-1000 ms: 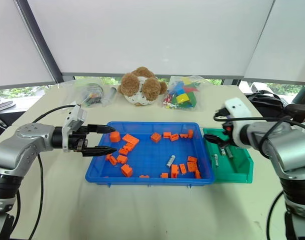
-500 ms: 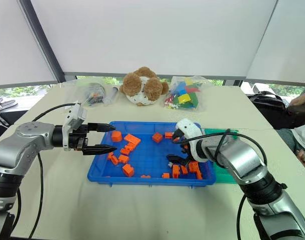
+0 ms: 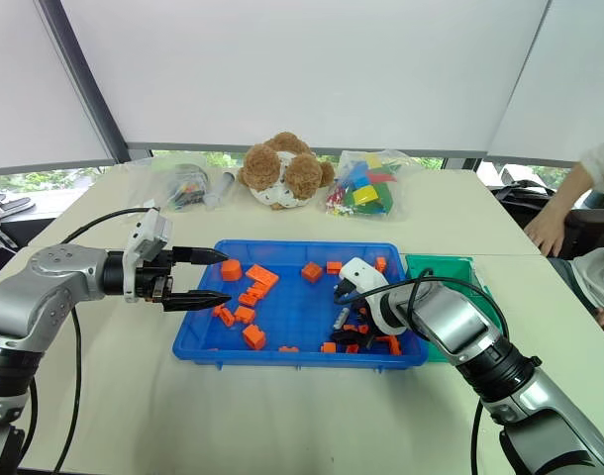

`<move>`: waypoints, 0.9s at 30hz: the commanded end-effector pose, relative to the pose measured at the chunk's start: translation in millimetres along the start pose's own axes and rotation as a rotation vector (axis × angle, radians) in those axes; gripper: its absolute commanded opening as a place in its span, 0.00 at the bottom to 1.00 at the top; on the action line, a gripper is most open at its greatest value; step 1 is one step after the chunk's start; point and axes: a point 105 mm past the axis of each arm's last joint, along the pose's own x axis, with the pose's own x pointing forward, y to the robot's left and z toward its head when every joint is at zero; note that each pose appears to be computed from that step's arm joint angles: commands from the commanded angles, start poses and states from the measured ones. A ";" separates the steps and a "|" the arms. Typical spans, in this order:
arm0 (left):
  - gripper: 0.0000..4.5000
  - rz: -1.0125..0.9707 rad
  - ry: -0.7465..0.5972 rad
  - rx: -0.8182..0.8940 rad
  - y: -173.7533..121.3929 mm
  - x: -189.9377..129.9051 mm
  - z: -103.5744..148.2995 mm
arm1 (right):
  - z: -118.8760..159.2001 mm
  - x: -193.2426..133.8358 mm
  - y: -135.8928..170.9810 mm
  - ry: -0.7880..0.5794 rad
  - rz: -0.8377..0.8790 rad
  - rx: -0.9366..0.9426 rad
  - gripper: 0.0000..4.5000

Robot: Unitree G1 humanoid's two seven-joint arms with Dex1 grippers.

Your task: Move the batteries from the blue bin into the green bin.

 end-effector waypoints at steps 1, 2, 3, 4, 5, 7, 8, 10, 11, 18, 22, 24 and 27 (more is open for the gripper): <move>1.00 0.025 -0.020 0.041 0.9 -7.0 11.4 | 10.1 -2.6 -3.1 -0.022 -0.019 -0.037 0.99; 1.00 0.026 -0.020 0.041 1.0 -7.0 11.1 | 9.8 -1.7 -3.0 -0.019 -0.018 -0.035 0.99; 1.00 0.026 -0.020 0.040 0.9 -6.8 11.0 | 9.5 -1.2 -3.1 -0.017 -0.018 -0.034 0.99; 1.00 0.026 -0.020 0.040 0.9 -6.7 10.9 | 9.3 -0.8 -3.2 -0.016 -0.019 -0.033 0.99; 1.00 0.026 -0.020 0.040 0.8 -6.6 10.9 | 9.0 -0.4 -3.8 -0.015 -0.021 -0.031 0.99; 1.00 0.027 -0.020 0.039 0.9 -6.6 10.7 | 8.1 0.6 -5.6 -0.010 -0.031 -0.032 0.94; 1.00 0.028 -0.020 0.039 0.9 -6.7 10.5 | 8.1 1.1 -6.0 -0.009 -0.034 -0.034 0.88; 1.00 0.029 -0.020 0.039 0.9 -6.6 10.4 | 10.3 1.3 -5.2 -0.015 -0.035 -0.036 0.70; 1.00 0.030 -0.020 0.039 0.9 -6.5 10.4 | 11.5 1.2 -4.7 -0.019 -0.034 -0.036 0.59; 1.00 0.028 -0.020 0.042 0.6 -6.3 10.9 | 47.4 -27.0 -20.6 -0.125 -0.127 -0.045 0.49; 1.00 0.026 -0.021 0.042 -0.2 -6.6 10.4 | 62.5 -69.2 -44.6 -0.202 -0.247 -0.024 0.49; 1.00 0.023 -0.022 0.040 -0.4 -5.8 9.6 | 60.3 -95.4 -60.4 -0.220 -0.325 -0.004 0.49; 1.00 0.014 -0.028 0.036 -0.5 -3.6 8.8 | 38.9 -134.8 -84.1 -0.188 -0.459 0.053 0.49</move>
